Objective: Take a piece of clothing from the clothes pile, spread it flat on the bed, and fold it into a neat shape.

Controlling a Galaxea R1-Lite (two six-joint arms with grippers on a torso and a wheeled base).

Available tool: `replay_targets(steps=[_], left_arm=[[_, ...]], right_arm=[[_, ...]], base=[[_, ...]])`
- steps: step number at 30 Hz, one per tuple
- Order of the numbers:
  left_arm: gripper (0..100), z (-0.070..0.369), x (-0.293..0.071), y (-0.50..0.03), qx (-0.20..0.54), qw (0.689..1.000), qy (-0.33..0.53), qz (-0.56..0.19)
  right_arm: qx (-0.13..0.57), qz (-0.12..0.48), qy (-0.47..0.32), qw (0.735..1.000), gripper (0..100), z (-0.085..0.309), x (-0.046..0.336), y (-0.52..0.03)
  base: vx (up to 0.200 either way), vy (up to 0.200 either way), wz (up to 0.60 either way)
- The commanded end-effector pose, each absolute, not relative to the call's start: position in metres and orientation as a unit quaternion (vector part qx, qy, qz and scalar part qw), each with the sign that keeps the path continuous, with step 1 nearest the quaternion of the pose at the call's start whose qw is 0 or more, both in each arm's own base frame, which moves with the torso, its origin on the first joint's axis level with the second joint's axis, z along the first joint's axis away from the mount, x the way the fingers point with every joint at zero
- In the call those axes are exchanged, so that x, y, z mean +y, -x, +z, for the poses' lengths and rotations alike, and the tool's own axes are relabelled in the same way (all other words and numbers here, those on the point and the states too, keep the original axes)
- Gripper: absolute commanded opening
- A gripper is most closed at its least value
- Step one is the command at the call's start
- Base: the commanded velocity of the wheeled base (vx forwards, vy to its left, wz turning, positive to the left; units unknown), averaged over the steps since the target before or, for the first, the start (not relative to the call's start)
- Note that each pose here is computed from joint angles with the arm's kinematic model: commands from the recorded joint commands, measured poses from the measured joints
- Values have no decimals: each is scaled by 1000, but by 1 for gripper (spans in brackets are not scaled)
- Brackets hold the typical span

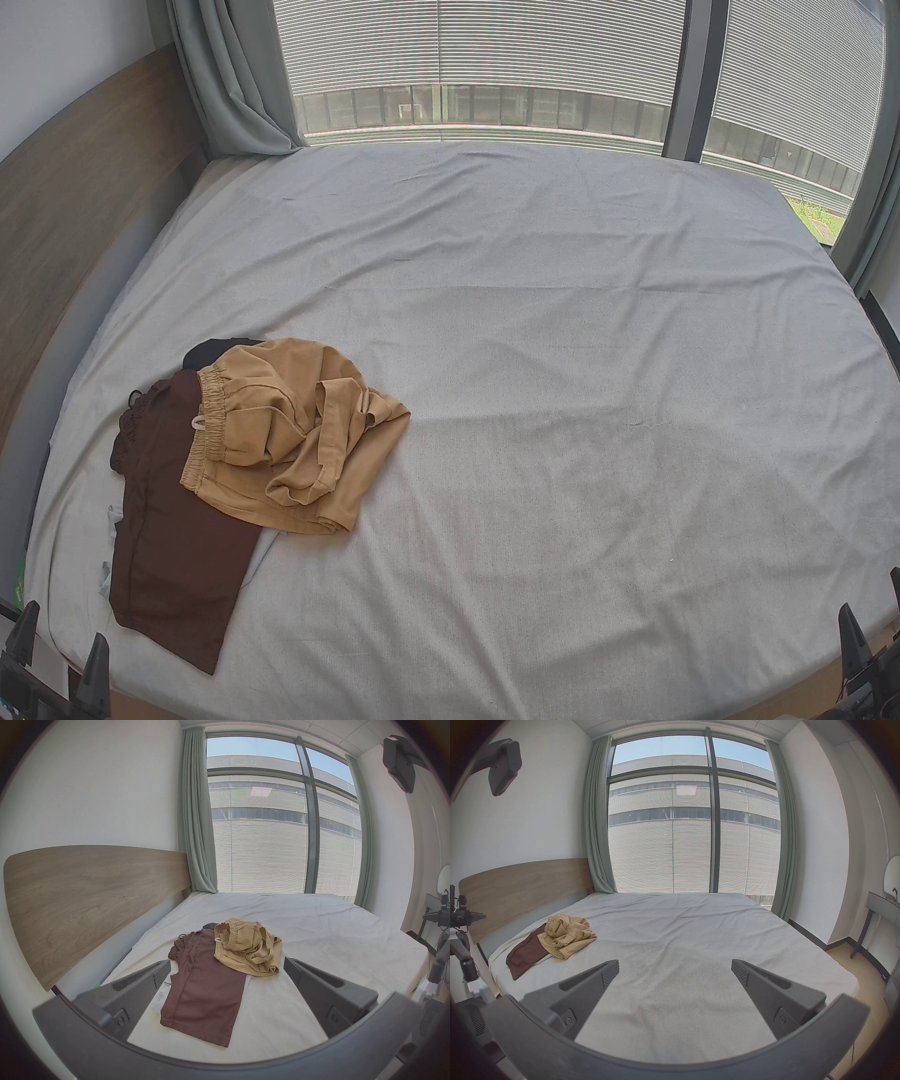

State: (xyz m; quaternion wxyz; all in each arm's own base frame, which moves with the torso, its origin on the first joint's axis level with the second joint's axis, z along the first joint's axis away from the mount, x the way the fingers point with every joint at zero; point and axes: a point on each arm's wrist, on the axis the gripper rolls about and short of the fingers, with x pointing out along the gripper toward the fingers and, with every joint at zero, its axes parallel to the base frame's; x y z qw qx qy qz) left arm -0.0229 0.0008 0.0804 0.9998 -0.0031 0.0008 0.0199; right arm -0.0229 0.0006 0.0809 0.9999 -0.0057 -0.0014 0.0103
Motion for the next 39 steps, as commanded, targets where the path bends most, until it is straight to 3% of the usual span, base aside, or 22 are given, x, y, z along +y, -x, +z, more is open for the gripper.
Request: replay_targets(steps=[1, 11, 16, 39], left_arm=[[100, 75, 1, 22, 4, 1000, 4, 21], [100, 76, 1, 22, -1, 1000, 4, 20], [100, 111, 1, 31, -65, 998, 8, 17], [100, 143, 1, 1, -2, 999, 34, -34]], right_arm=[[0, 11, 6, 1000, 100, 76, 1, 23], [0, 11, 7, 1000, 100, 76, 1, 23], [0, 11, 7, 1000, 100, 76, 1, 23], [-1, 11, 7, 1000, 100, 76, 1, 23]], base=[[0, 0, 0], [0, 0, 0], [0, 0, 0], [0, 0, 0]])
